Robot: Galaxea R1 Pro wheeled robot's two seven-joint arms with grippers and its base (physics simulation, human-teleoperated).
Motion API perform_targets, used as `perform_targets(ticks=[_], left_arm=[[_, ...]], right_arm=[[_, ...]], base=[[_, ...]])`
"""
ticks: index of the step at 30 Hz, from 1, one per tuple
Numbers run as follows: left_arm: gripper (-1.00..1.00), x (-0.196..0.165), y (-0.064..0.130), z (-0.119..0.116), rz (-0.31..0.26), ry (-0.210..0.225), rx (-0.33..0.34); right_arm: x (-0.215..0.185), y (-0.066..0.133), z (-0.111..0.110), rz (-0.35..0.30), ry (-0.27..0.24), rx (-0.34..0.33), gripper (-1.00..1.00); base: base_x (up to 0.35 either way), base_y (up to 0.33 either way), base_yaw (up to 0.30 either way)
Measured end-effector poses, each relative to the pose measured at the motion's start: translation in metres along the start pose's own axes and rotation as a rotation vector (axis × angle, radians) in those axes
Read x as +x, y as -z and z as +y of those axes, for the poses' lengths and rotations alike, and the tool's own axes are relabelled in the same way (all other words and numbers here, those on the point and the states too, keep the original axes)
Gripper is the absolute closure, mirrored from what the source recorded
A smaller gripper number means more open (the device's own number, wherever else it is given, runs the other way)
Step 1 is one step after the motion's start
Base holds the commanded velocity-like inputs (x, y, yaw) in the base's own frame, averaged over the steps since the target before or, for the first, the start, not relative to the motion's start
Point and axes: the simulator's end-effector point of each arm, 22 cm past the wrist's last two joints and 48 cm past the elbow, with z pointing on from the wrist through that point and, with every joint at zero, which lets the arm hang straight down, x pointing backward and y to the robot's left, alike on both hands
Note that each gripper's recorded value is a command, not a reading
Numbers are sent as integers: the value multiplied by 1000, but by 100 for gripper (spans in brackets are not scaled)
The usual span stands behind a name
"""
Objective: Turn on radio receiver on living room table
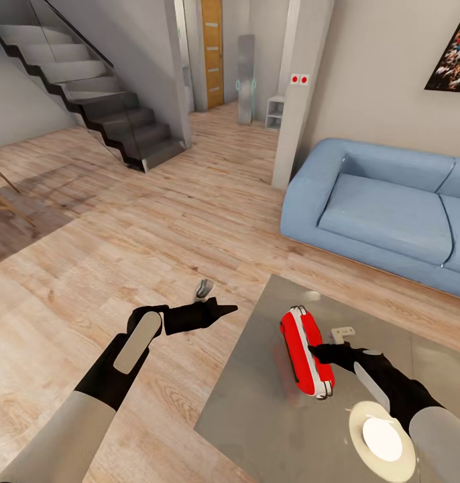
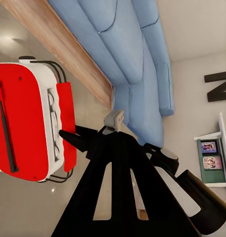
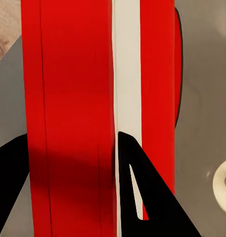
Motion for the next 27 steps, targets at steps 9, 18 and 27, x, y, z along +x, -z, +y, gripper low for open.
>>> perform_targets(ticks=[9,18,27], left_arm=[[100,0,0,1,1,1,-1],[100,0,0,0,0,0,0],[100,0,0,0,0,0,0]], right_arm=[[11,-9,18,-3,-25,-26,-100],[11,-9,19,-3,-23,-28,-100],[10,-9,19,-2,-23,-31,-100]], base=[[0,0,0],[0,0,0],[0,0,0]])
